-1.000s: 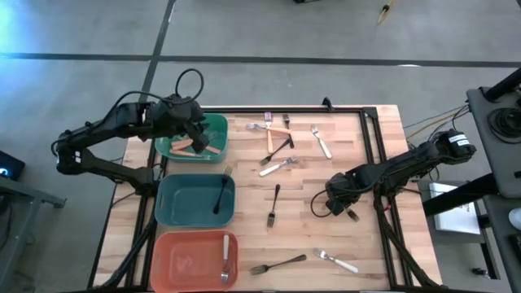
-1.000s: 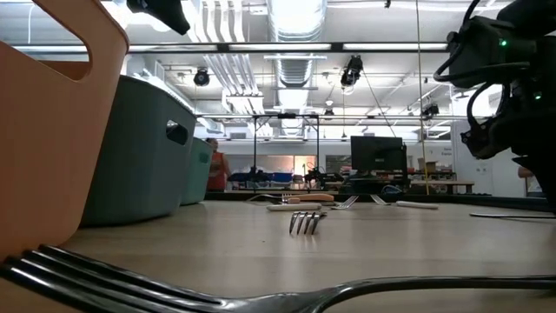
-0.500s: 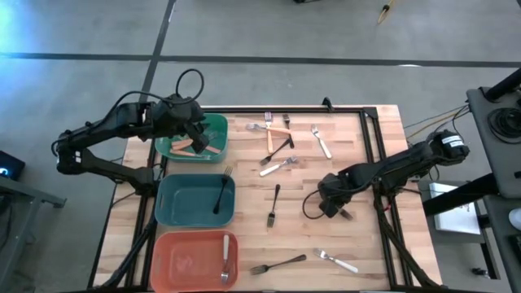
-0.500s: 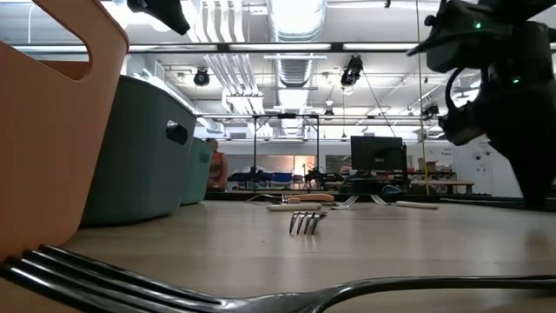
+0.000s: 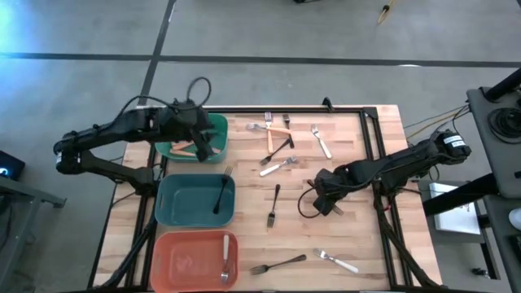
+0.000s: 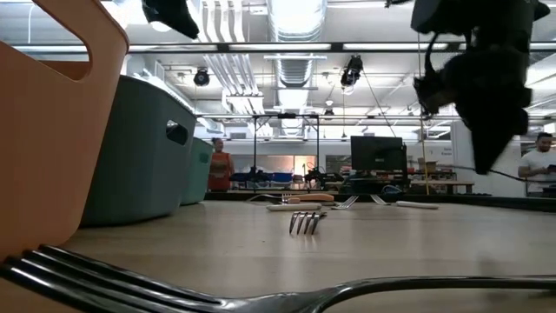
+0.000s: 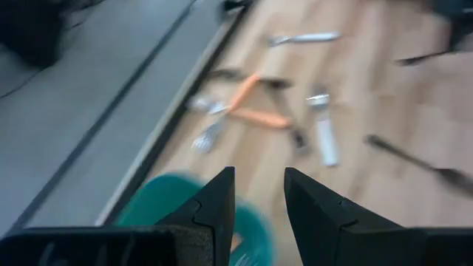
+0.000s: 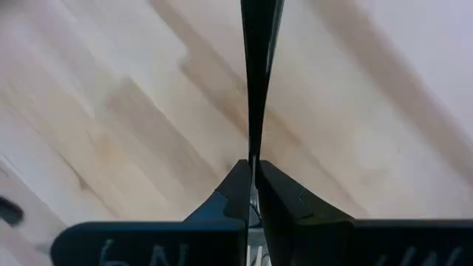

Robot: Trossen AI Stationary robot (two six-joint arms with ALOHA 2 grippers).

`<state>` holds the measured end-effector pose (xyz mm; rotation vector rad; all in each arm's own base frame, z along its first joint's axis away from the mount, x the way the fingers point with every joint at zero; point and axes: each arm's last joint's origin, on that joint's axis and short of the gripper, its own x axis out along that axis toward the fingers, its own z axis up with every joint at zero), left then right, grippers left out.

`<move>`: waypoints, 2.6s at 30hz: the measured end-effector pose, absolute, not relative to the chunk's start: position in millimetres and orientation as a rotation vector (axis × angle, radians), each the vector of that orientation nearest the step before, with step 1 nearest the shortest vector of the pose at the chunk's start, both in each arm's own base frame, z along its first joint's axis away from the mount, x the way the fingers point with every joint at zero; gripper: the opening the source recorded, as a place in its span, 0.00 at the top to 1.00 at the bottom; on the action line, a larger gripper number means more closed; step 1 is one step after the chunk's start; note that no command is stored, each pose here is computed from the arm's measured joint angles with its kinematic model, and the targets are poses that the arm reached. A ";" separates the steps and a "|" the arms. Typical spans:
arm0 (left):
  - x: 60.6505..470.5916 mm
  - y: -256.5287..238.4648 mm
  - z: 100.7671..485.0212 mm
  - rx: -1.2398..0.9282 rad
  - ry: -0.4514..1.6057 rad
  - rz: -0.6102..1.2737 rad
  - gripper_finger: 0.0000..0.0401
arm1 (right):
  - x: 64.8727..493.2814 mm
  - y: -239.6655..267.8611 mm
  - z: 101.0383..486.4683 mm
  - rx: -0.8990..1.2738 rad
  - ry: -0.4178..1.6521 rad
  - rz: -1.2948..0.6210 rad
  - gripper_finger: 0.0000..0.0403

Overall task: Sort silverware by color (type)
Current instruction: Put the black fork into the blue bin

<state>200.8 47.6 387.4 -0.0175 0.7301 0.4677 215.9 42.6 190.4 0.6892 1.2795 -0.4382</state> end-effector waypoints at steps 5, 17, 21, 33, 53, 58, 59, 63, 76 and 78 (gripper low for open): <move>225.6 46.3 348.7 -0.100 0.591 0.263 0.75 | 226.1 34.2 208.3 0.620 1.157 -0.496 0.98; 266.9 50.9 306.7 -0.232 0.221 0.153 0.75 | 264.2 -7.6 286.0 0.376 0.746 -0.607 0.98; 278.3 53.8 307.0 -0.256 0.136 0.168 0.75 | 277.5 -17.5 310.8 0.267 0.627 -0.607 0.98; 301.1 66.2 304.5 -0.313 -0.093 0.403 0.75 | 309.4 -34.7 339.9 -0.046 0.474 -0.682 0.98; 331.9 74.9 306.4 -0.262 -0.153 0.487 0.75 | 327.5 -40.1 339.9 -0.152 0.512 -0.684 0.98; 333.6 75.2 313.3 -0.260 -0.178 0.483 0.75 | 327.8 -40.2 340.5 -0.161 0.509 -0.681 0.98; 334.2 75.3 314.6 -0.256 -0.180 0.483 0.75 | 328.0 -40.2 340.9 -0.163 0.506 -0.680 0.98; 334.4 75.3 317.3 -0.221 -0.180 0.485 0.81 | 328.9 -40.4 342.5 -0.165 0.488 -0.680 0.98; 333.5 76.2 317.7 -0.232 -0.180 0.487 1.00 | 328.2 -40.7 350.3 -0.163 0.486 -0.680 0.94; 333.5 76.6 316.0 -0.230 -0.165 0.493 1.00 | 327.4 -40.1 355.3 -0.159 0.484 -0.673 0.90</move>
